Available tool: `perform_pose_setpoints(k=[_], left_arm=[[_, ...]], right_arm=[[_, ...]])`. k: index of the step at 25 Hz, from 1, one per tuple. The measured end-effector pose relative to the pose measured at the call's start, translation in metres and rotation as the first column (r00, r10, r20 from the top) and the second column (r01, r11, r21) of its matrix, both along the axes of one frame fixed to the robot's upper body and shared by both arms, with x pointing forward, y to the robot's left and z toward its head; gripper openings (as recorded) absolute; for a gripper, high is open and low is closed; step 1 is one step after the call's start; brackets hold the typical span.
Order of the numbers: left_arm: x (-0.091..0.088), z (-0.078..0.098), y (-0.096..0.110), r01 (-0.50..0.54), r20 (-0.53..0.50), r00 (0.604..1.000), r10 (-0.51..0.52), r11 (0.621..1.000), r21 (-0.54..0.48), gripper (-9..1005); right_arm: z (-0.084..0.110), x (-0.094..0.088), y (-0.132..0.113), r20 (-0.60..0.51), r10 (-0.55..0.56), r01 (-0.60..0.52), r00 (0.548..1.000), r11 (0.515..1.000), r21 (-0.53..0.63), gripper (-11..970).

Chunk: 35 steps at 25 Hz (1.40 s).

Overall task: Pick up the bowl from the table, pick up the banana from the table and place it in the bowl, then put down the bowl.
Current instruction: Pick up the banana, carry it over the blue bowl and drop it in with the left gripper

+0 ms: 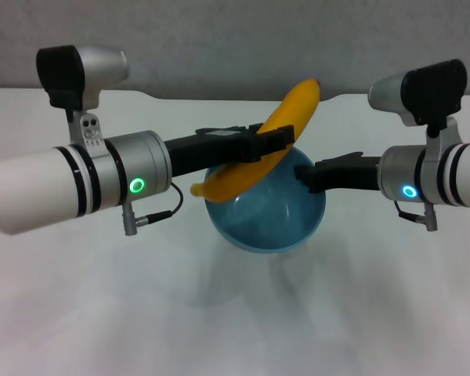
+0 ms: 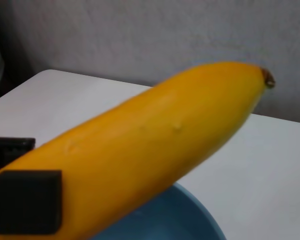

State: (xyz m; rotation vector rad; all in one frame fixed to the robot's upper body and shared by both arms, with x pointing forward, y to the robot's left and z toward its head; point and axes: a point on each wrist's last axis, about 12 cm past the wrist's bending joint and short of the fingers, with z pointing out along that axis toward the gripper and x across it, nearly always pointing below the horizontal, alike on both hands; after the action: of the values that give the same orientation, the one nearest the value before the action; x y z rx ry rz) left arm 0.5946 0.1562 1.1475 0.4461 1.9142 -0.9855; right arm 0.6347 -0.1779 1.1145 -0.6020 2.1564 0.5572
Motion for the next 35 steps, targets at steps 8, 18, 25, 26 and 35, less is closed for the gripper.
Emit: perform_pose_setpoints(k=[8,18,25,26,35], left_arm=[[0.001,0.013,-0.004,0.022,0.039,0.999,-0.02,0.999,-0.047,518],[-0.003,0.014,-0.01,0.041,0.028,0.999,-0.038,0.995,-0.088,516],[-0.003,0.009,-0.014,0.044,-0.013,0.999,-0.046,0.991,-0.129,518],[-0.003,0.009,-0.015,0.046,-0.012,0.999,-0.048,0.99,-0.134,518],[0.0,-0.003,-0.016,0.044,-0.033,0.998,-0.049,0.987,-0.152,520]], right_arm=[[-0.006,-0.001,-0.004,-0.019,-0.016,0.016,1.0,1.0,-0.002,36],[-0.008,0.0,-0.007,-0.025,-0.022,0.022,0.999,1.0,-0.008,36],[-0.004,0.002,-0.003,-0.016,-0.013,0.013,1.0,1.0,-0.007,35],[-0.004,0.002,-0.002,-0.014,-0.011,0.011,1.0,1.0,-0.007,35],[0.001,0.003,0.005,-0.006,0.001,-0.001,1.0,1.0,0.018,35]])
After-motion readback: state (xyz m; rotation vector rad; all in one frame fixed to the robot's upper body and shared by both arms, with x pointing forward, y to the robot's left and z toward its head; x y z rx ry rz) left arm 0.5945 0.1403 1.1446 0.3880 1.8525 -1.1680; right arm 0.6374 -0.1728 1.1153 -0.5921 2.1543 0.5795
